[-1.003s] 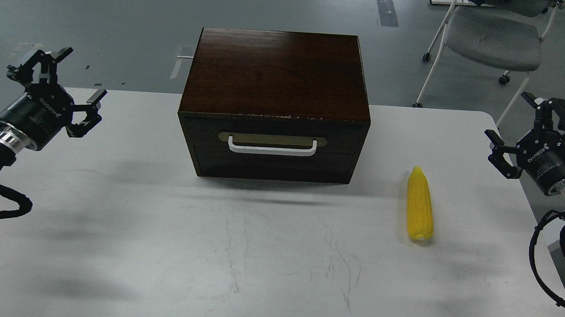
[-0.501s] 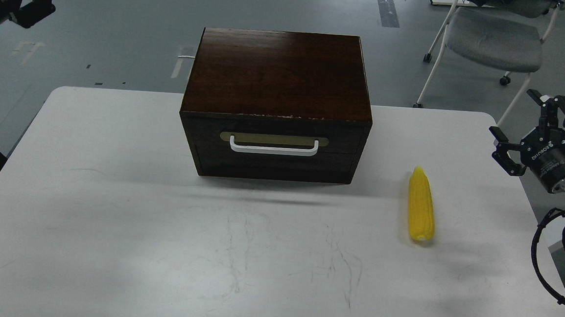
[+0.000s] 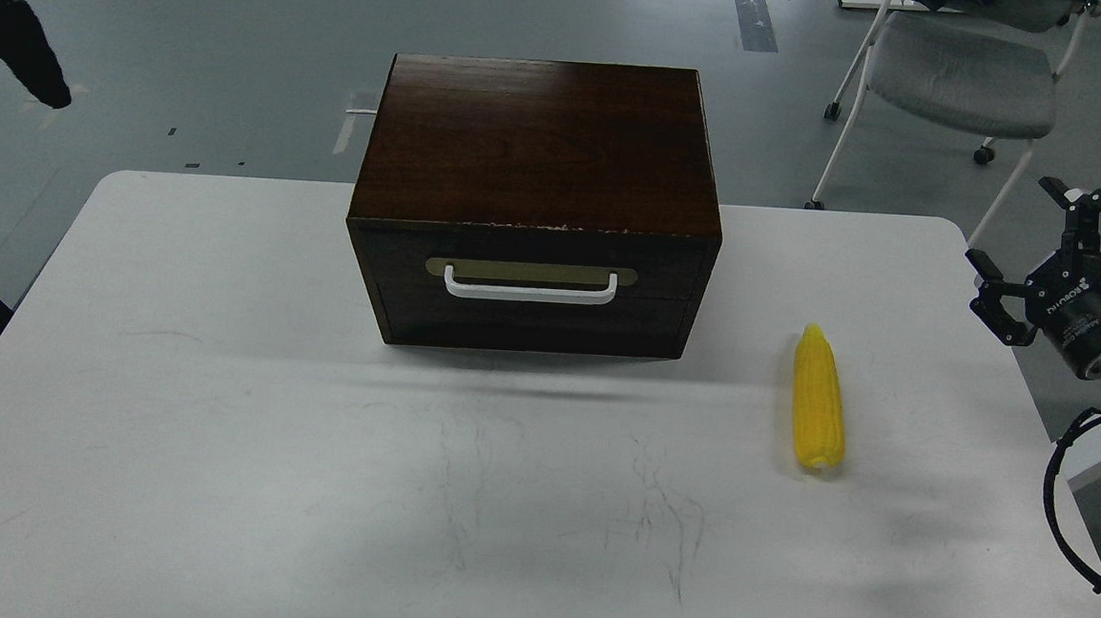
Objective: Put corn in drawer with both arms
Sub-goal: 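Move the left gripper toward the white drawer handle of the wooden box, then hook the left gripper onto the white drawer handle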
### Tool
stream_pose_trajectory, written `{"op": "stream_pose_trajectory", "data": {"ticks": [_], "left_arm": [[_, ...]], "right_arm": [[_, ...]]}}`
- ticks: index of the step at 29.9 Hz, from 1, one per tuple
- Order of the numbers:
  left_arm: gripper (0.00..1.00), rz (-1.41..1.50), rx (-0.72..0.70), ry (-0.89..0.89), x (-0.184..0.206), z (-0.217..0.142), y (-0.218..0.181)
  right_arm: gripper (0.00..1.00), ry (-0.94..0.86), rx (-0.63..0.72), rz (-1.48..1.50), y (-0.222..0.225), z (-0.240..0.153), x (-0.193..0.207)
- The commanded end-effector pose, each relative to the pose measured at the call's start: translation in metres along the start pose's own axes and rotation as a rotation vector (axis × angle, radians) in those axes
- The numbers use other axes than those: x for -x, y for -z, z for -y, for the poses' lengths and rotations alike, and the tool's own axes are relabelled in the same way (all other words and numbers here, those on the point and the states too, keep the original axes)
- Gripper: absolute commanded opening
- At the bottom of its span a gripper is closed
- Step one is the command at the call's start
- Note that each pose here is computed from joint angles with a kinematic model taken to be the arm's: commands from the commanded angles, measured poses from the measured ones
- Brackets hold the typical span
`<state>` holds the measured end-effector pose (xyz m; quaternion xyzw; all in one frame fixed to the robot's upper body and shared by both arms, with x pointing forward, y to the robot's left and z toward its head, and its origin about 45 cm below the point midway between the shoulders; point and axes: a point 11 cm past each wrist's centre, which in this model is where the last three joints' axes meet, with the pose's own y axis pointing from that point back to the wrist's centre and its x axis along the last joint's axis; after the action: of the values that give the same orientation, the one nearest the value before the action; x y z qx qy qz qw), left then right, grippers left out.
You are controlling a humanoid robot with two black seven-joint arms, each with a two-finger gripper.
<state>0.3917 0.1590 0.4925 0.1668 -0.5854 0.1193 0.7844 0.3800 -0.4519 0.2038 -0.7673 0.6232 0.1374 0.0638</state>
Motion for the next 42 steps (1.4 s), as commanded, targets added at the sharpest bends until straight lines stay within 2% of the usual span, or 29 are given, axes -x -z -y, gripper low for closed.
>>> {"op": "stream_pose_trajectory", "data": {"ticks": [1, 7, 15, 19, 28, 42], "left_arm": [[0.98, 0.168, 0.013, 0.199, 0.03, 0.04, -0.012], [0.98, 0.317, 0.001, 0.401, 0.083, 0.066, -0.01], [0.98, 0.47, 0.009, 0.6, 0.116, 0.08, -0.014], [0.98, 0.555, 0.026, 0.744, 0.148, 0.082, -0.014], [0.98, 0.603, 0.057, 0.799, 0.159, 0.1, -0.022], [0.98, 0.58, -0.013, 0.874, 0.176, 0.096, 0.006]], "right_arm": [[1.0, -0.002, -0.002, -0.001, 0.001, 0.0, -0.001], [1.0, -0.013, 0.001, -0.011, 0.003, -0.005, -0.006], [1.0, -0.025, -0.001, -0.026, 0.008, -0.01, -0.012], [1.0, -0.026, -0.001, -0.026, 0.008, -0.01, -0.012], [1.0, -0.026, 0.002, -0.024, 0.006, -0.011, -0.012], [1.0, -0.028, 0.003, -0.025, 0.006, -0.011, -0.013]]}}
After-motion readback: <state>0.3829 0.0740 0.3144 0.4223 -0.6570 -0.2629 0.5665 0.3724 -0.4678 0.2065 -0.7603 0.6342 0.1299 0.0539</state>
